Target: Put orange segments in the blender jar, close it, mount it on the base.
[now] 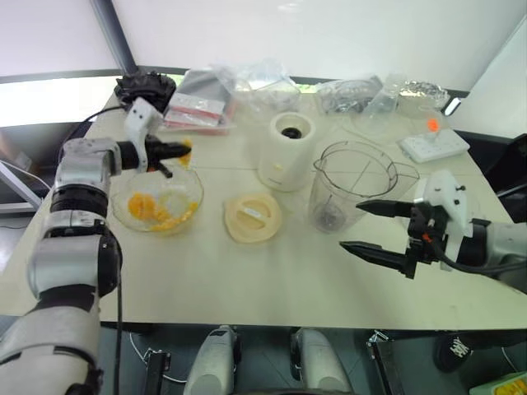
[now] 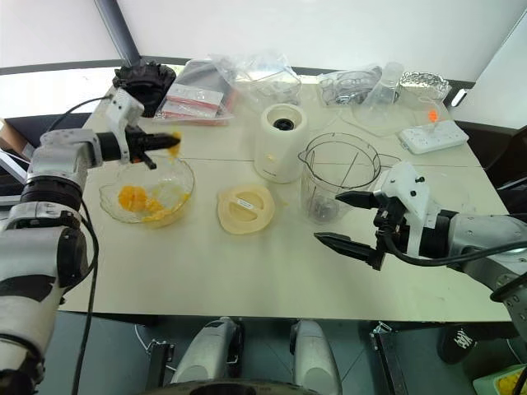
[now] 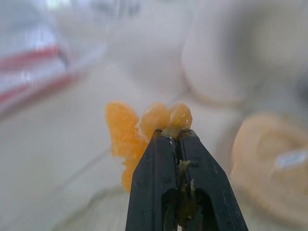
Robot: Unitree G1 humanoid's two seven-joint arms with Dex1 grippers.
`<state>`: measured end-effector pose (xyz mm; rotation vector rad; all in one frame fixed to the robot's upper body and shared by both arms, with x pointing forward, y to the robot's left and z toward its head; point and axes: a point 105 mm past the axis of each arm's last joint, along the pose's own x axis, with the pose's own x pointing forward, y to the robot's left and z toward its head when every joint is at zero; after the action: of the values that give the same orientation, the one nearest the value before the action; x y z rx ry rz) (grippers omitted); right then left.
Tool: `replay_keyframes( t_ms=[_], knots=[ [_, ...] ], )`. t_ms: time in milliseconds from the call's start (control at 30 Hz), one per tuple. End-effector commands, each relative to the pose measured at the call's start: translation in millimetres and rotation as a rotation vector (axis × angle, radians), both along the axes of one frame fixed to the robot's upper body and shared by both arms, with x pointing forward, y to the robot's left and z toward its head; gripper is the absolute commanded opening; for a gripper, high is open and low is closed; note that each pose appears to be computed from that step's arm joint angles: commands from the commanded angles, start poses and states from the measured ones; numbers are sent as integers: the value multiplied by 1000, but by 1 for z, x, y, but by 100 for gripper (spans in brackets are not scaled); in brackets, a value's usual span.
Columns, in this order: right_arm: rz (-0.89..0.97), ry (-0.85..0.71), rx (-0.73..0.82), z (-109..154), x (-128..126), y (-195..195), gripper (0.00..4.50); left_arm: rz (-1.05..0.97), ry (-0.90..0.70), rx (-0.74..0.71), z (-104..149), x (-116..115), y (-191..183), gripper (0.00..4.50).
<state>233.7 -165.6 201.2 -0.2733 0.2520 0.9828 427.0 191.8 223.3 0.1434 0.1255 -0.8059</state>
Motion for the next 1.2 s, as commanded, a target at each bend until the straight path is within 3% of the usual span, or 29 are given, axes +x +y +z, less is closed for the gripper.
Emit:
replay_keyframes(
  t_ms=[33,300,533,633,767,967,1067,1200],
  knots=[
    [2,-53,4,8,0,1,450,-75,-110,-69,44,-5,-25,2],
    [-70,-85,24,1,-5,2,450,-385,-255,-69,105,-19,-122,2],
    [-223,-135,42,-5,-21,-4,450,-658,-318,-65,126,-41,-212,2],
    [-295,-145,47,-10,-32,-6,450,-740,-283,-55,116,-52,-243,2],
    [-374,-131,72,-18,-46,-8,450,-823,-219,5,84,-62,-274,2],
    [-453,-129,104,-28,-56,-11,450,-820,-197,190,33,-61,-286,2],
    [-481,-139,121,-30,-59,-10,450,-816,-190,245,19,-59,-284,2],
    [-494,-128,130,-35,-63,-7,450,-817,-178,255,12,-58,-282,174]
  ],
)
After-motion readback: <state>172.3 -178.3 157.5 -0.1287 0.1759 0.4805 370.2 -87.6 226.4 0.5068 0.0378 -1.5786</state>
